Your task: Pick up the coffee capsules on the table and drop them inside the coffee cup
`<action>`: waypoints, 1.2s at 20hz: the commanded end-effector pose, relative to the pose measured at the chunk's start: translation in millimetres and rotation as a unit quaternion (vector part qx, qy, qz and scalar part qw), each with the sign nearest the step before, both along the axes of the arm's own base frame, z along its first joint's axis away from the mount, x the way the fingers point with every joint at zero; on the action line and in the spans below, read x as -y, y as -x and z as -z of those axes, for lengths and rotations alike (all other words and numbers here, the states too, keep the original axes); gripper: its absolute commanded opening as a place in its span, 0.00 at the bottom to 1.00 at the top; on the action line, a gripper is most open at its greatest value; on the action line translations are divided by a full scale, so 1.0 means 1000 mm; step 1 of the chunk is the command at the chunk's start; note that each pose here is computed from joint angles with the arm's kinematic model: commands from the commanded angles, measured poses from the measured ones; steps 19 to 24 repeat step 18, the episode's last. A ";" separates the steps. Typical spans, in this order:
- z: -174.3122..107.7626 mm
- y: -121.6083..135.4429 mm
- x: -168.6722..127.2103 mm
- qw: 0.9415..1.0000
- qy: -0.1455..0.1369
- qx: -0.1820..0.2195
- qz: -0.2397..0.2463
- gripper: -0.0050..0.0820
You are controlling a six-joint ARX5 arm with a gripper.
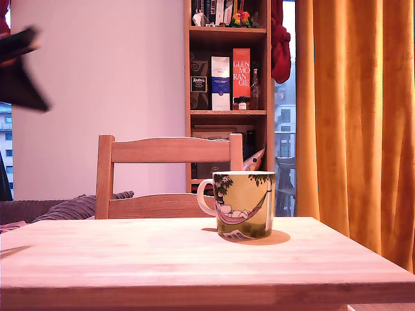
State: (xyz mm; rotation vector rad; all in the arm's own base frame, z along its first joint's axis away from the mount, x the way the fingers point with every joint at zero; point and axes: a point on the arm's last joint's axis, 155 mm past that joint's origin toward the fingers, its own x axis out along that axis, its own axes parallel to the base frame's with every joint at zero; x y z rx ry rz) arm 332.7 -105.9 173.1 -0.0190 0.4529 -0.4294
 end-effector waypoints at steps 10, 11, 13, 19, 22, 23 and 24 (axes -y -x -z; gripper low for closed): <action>-0.037 0.044 -0.006 0.997 0.040 0.062 -0.006 0.03; -0.038 0.045 -0.006 0.997 0.040 0.062 -0.006 0.04; -0.033 0.047 -0.006 0.998 0.038 0.051 -0.006 0.04; -0.015 0.053 -0.007 0.999 0.030 0.014 -0.007 0.04; -0.015 0.053 -0.007 0.999 0.030 0.014 -0.007 0.04; -0.015 0.053 -0.007 0.999 0.030 0.014 -0.007 0.04; -0.015 0.053 -0.007 0.999 0.030 0.014 -0.007 0.04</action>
